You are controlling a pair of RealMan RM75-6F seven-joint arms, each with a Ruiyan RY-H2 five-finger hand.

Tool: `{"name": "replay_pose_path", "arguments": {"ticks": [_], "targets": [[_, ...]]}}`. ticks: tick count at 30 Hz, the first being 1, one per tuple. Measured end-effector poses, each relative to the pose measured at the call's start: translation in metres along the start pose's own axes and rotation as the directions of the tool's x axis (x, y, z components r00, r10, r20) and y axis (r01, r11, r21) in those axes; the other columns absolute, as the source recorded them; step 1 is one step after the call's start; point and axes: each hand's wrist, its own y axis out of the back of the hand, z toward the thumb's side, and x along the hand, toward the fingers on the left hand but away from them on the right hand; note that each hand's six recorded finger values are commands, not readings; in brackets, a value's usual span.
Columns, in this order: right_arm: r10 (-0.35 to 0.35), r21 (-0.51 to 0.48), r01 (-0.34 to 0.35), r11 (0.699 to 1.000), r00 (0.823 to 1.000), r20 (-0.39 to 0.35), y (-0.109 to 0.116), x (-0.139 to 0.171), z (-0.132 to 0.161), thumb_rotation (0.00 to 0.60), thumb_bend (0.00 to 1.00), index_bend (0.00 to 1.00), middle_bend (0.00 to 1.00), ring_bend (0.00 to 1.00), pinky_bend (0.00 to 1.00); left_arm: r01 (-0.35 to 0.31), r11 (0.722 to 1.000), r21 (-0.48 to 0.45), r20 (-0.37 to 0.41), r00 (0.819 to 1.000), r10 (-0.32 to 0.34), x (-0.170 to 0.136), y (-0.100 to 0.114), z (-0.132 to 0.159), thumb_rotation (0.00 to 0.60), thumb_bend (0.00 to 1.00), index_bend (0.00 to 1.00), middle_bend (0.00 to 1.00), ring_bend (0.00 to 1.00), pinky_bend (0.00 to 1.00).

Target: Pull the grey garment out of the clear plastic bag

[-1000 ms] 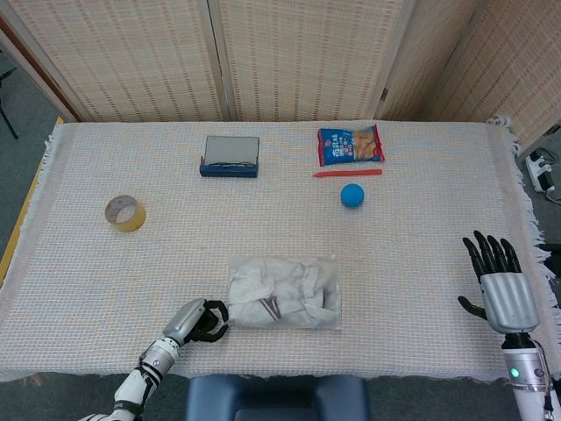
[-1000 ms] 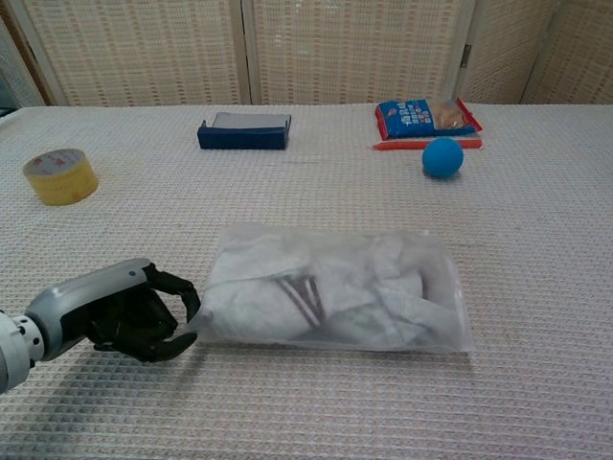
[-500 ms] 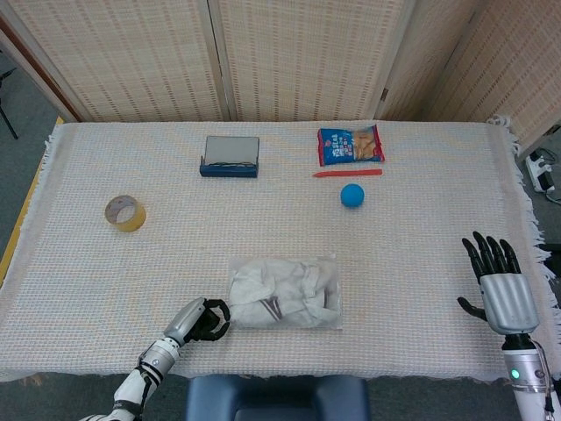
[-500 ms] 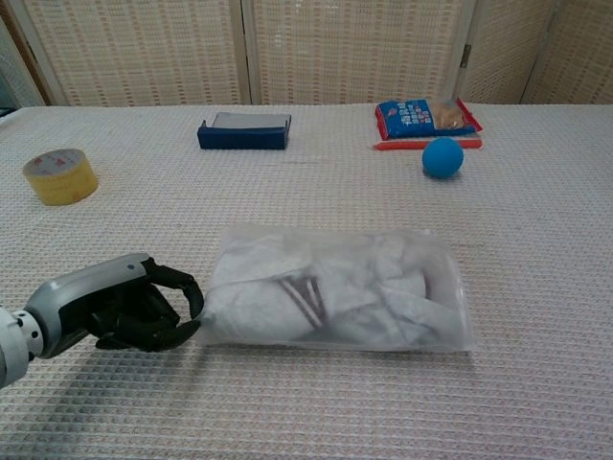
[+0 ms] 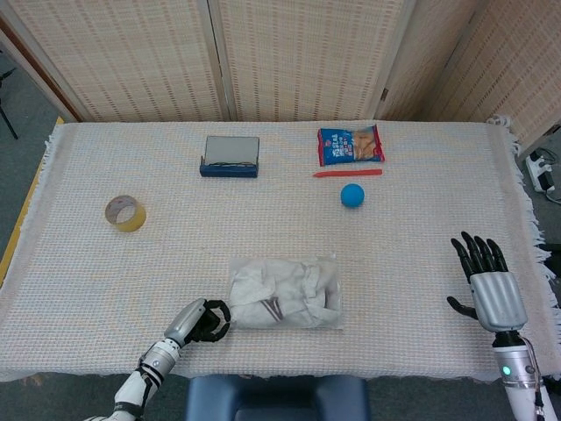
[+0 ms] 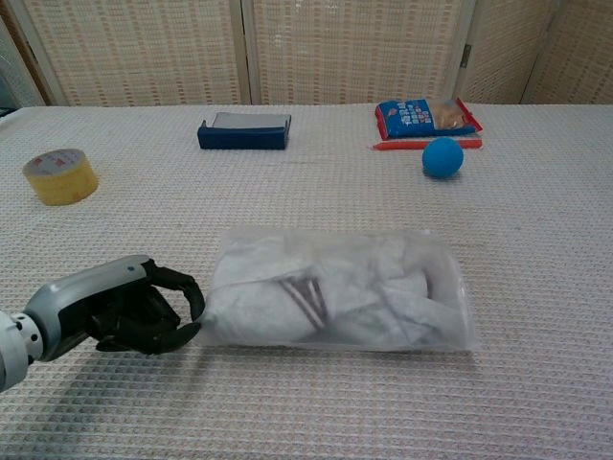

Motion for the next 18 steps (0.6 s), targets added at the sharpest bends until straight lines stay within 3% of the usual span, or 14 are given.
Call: {"name": "replay_pose_path", "arguments": {"ticks": [2, 4, 11, 18], "targets": [[0.005, -0.062, -0.006, 0.998, 1.0, -0.016, -0.006, -0.004, 0.004, 0.6, 0.13, 0.3, 0.0, 0.0, 0.0, -0.002, 1.0, 0.004, -0.002, 1.0, 0.002, 0.0, 0.001, -0.002, 0.6, 0.91, 0.77, 1.0, 1.0, 1.0], [0.012, -0.132, -0.016, 0.991, 0.999, -0.032, -0.013, -0.009, 0.007, 0.6, 0.15, 0.36, 0.0, 0.0, 0.0, -0.005, 1.0, 0.009, -0.004, 1.0, 0.005, 0.0, 0.002, -0.004, 0.6, 0.91, 0.77, 1.0, 1.0, 1.0], [0.09, -0.339, -0.121, 0.933, 0.99, -0.106, -0.048, -0.031, 0.026, 0.6, 0.2, 0.43, 0.0, 0.0, 0.0, -0.01, 1.0, 0.005, 0.005, 1.0, 0.01, -0.001, 0.004, -0.003, 0.6, 0.91, 0.77, 1.0, 1.0, 1.0], [0.195, -0.439, -0.255, 0.861, 0.964, -0.179, -0.093, -0.042, 0.062, 0.6, 0.23, 0.46, 0.0, 0.0, 0.0, -0.017, 1.0, 0.005, 0.007, 1.0, 0.017, -0.001, 0.006, -0.003, 0.6, 0.9, 0.77, 1.0, 1.0, 1.0]]}}
